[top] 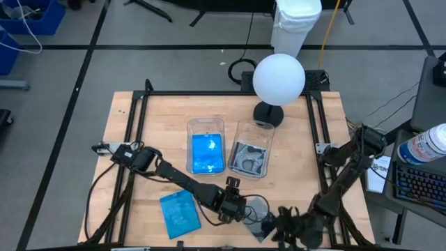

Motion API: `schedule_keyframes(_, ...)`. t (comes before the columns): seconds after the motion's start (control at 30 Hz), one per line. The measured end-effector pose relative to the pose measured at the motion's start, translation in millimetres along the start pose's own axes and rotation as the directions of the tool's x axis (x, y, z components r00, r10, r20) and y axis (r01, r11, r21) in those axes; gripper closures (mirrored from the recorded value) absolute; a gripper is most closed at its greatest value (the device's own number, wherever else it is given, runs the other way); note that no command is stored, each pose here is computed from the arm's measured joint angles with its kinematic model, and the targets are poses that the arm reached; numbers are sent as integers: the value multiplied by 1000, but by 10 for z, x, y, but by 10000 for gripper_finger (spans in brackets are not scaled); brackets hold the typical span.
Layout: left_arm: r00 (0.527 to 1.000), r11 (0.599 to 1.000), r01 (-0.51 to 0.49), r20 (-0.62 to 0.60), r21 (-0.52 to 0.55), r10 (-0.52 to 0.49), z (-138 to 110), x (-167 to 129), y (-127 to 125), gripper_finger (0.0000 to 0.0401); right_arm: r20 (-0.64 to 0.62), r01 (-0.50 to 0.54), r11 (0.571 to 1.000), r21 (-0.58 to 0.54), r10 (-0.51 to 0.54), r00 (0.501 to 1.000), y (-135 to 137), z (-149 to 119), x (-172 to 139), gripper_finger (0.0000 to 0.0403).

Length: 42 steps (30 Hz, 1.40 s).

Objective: Pick & place jewel cases by type
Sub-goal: Put the black cd case into the right transparent bin

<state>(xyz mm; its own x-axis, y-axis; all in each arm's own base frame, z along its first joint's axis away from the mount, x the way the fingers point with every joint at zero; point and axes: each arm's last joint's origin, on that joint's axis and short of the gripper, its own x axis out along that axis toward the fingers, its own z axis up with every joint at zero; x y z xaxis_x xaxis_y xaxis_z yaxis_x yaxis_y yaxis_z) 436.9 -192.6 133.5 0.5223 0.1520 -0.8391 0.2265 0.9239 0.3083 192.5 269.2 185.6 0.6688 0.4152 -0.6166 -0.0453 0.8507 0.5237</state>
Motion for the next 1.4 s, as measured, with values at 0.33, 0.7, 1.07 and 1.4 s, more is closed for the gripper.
schedule_keyframes(0.33,997,998,55,51,-19,-54,25,15,-36,245,-304,221,970,105,-180,936,-163,-364,373,403)
schedule_keyframes(0.7,986,988,155,54,11,-156,21,-41,-189,245,-318,381,919,102,-333,888,-396,-248,402,403)
schedule_keyframes(1.07,971,973,211,97,92,-220,34,-155,-466,245,-329,495,862,109,-439,836,-633,-112,417,403)
schedule_keyframes(1.4,969,963,206,103,177,-226,23,-205,-580,245,-284,655,753,56,-617,734,-869,-13,361,403)
